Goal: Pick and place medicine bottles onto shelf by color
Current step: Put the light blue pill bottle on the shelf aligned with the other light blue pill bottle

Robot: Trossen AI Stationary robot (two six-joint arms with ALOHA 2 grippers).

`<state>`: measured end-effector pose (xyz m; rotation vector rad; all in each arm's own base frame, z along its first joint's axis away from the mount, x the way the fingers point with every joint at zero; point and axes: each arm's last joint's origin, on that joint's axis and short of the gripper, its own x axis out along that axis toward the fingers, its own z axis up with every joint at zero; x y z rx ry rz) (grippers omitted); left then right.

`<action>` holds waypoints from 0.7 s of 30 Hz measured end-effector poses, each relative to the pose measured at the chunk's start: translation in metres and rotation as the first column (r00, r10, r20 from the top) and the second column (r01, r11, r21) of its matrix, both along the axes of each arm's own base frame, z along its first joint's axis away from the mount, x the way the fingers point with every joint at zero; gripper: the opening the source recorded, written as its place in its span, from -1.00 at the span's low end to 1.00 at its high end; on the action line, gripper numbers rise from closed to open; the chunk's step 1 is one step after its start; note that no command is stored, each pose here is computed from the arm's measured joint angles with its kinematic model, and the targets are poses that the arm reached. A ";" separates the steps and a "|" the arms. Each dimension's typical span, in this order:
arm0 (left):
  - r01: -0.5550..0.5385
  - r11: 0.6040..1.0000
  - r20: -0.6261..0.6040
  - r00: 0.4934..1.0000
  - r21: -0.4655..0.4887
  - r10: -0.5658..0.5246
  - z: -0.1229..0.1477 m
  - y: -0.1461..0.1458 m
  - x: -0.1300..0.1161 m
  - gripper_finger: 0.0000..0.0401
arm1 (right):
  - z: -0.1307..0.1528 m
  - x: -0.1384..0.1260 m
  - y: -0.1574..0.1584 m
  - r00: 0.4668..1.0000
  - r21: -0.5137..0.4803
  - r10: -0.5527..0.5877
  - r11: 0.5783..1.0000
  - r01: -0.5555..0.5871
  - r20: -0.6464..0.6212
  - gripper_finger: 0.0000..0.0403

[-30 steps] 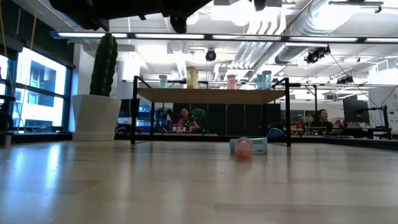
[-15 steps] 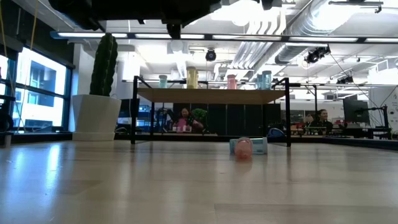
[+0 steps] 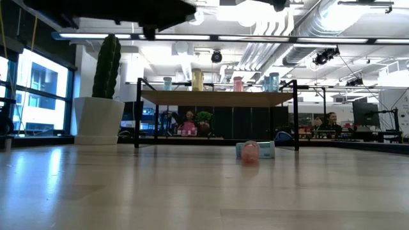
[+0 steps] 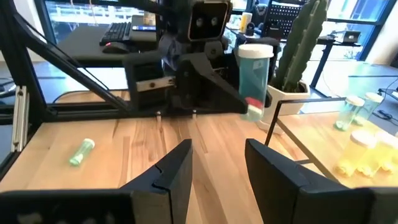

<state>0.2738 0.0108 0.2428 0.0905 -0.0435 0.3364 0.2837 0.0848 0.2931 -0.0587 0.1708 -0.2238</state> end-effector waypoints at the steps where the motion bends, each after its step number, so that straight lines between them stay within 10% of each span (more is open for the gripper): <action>1: -0.021 1.000 -0.002 1.000 -0.001 0.021 -0.001 0.001 -0.005 -0.56 | 0.000 0.000 0.000 1.000 0.000 -0.001 1.000 0.001 -0.001 -0.30; 21: -0.313 0.950 0.043 0.949 0.023 0.312 -0.009 0.008 -0.081 -0.56 | -0.008 0.014 -0.033 0.993 -0.010 -0.119 0.993 0.119 -0.026 -0.30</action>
